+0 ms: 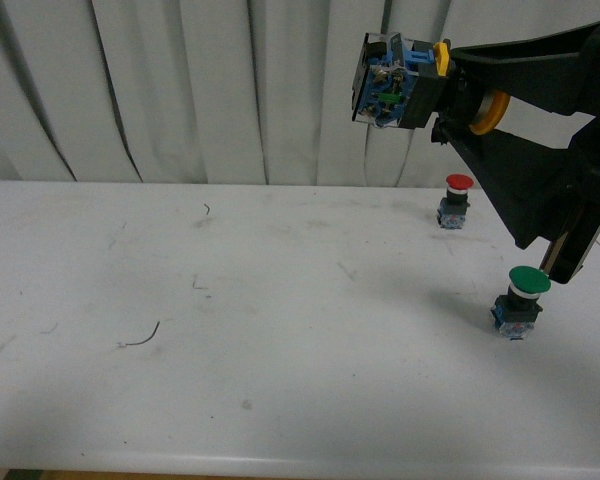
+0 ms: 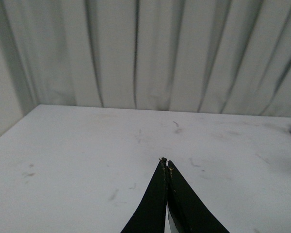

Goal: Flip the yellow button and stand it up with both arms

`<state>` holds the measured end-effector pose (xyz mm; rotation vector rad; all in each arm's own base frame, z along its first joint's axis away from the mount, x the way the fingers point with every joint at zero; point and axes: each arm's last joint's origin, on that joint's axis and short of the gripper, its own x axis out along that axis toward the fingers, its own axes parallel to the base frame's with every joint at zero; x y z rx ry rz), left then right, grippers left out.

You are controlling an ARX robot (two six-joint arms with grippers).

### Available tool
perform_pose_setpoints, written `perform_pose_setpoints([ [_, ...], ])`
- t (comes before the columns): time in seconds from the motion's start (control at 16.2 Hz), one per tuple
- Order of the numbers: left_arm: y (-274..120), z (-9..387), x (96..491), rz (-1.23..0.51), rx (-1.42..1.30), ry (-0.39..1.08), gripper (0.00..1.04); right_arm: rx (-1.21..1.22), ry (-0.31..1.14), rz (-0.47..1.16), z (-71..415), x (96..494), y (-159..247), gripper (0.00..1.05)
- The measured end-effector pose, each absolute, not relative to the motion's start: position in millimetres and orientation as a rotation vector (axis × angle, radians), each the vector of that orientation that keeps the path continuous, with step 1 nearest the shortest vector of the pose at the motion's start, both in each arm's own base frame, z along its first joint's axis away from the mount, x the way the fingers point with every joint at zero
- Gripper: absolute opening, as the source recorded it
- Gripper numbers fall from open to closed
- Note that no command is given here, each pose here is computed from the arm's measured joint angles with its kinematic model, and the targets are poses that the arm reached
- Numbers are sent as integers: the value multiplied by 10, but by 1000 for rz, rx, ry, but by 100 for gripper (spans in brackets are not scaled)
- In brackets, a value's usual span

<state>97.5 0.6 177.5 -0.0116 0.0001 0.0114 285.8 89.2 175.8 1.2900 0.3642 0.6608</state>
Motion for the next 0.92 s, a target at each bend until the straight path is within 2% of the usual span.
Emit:
perform_pose_setpoints([
  [0.18, 0, 1646, 978, 2, -10, 14, 2, 1290, 364, 659, 1758, 2860, 891, 36],
  [0.55, 0, 1656, 976, 0, -11, 3, 2, 1278, 364, 667, 1757, 2853, 912, 36],
  [0.62, 0, 1657, 976, 0, -11, 3, 10, 1248, 340, 667, 1783, 2848, 908, 36],
  [0.74, 0, 1657, 976, 0, -11, 3, 36, 1123, 196, 679, 1982, 2828, 868, 36],
  [0.8, 0, 1657, 976, 0, -11, 3, 39, 1095, 164, 678, 2025, 2828, 860, 36],
  [0.86, 0, 1657, 976, 0, -11, 2, 50, 985, 41, 636, 2166, 2843, 809, 36],
  [0.92, 0, 1657, 976, 0, -11, 3, 63, 888, 0, 547, 2247, 2884, 768, 36],
])
